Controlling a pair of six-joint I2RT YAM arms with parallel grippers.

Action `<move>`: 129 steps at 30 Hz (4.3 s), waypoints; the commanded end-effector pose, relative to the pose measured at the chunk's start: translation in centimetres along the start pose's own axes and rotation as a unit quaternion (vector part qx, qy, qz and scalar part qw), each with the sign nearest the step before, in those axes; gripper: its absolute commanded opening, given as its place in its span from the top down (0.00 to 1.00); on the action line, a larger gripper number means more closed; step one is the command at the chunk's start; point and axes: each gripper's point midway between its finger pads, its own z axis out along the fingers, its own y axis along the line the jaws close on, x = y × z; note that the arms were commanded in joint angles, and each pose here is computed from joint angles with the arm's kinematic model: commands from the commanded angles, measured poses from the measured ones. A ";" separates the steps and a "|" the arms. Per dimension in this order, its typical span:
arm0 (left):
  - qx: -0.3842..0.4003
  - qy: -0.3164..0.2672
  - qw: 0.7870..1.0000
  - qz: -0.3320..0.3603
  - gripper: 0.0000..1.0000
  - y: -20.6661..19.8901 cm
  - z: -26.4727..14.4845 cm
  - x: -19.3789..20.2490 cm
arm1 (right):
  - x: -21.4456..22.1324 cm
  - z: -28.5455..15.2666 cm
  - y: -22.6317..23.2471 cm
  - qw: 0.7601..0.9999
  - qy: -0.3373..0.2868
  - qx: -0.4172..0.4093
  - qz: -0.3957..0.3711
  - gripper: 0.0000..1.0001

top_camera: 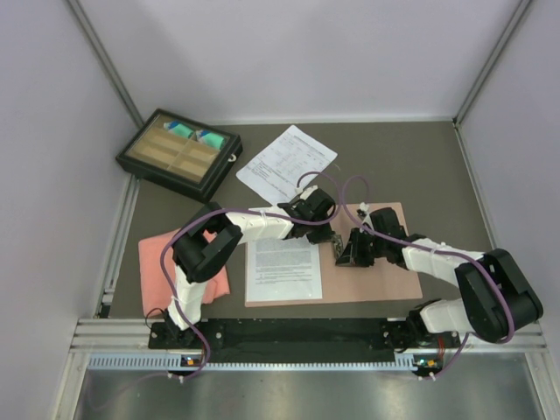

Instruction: Put the files into the folder

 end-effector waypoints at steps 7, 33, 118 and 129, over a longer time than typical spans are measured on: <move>-0.037 0.028 0.998 0.037 1.00 2.2 -0.2 1.5 | -0.4 0.3 0.1 0.999 -0.009 -0.032 0.004 0.96; -0.027 0.084 0.987 0.132 1.00 3.5 -1.1 2.2 | 3.8 0.5 -9.9 0.953 0.022 0.294 0.069 1.00; -0.010 0.080 0.991 0.110 1.00 6.0 -2.5 0.8 | 5.9 2.1 -10.3 0.947 0.037 0.309 0.083 1.00; 0.003 0.075 0.989 0.131 1.00 5.9 -2.7 0.7 | 0.2 1.3 -0.6 0.995 -0.009 0.095 0.028 1.00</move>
